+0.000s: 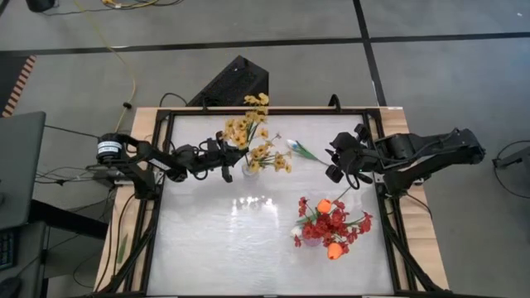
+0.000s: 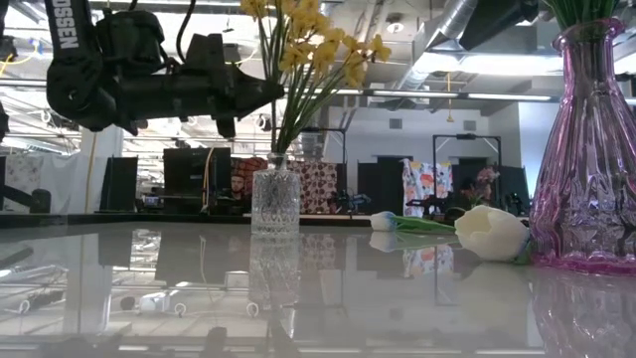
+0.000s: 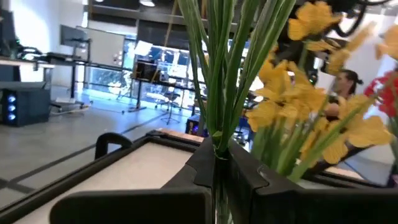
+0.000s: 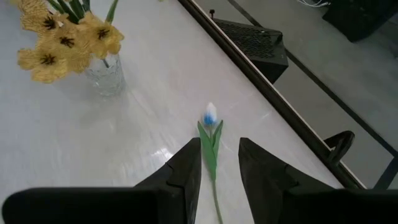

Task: Sort flowers into vase by color
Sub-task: Put the yellow flowers into the transparent vase

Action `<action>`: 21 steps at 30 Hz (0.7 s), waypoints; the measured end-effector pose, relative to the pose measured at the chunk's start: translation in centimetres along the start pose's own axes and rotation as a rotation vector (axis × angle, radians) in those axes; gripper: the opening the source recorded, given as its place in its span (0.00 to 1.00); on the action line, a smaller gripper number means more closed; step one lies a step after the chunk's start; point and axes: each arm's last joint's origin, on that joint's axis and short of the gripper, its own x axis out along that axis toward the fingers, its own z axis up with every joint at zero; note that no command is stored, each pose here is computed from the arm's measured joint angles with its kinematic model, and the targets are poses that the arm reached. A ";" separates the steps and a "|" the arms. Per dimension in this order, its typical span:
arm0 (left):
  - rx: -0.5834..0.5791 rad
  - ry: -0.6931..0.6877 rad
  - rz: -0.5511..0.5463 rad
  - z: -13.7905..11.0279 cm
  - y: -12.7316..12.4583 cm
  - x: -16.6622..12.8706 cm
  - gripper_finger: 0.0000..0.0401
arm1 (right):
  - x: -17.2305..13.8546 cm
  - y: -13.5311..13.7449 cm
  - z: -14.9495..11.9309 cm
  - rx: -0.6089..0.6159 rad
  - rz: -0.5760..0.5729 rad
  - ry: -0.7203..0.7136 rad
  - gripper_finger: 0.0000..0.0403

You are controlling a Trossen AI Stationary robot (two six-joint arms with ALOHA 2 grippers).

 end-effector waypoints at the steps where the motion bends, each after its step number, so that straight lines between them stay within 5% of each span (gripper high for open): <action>1: 0.009 0.003 -0.011 0.0 0.0 0.0 0.00 | 0.0 0.0 0.0 0.000 0.000 0.000 0.33; 15: 0.142 0.106 0.023 -1.5 -1.6 -0.9 0.00 | 0.0 0.0 0.0 0.000 0.002 0.001 0.33; 21: 0.108 0.104 0.082 -2.4 -1.5 -0.8 0.00 | 0.0 0.0 0.0 0.004 0.004 -0.003 0.33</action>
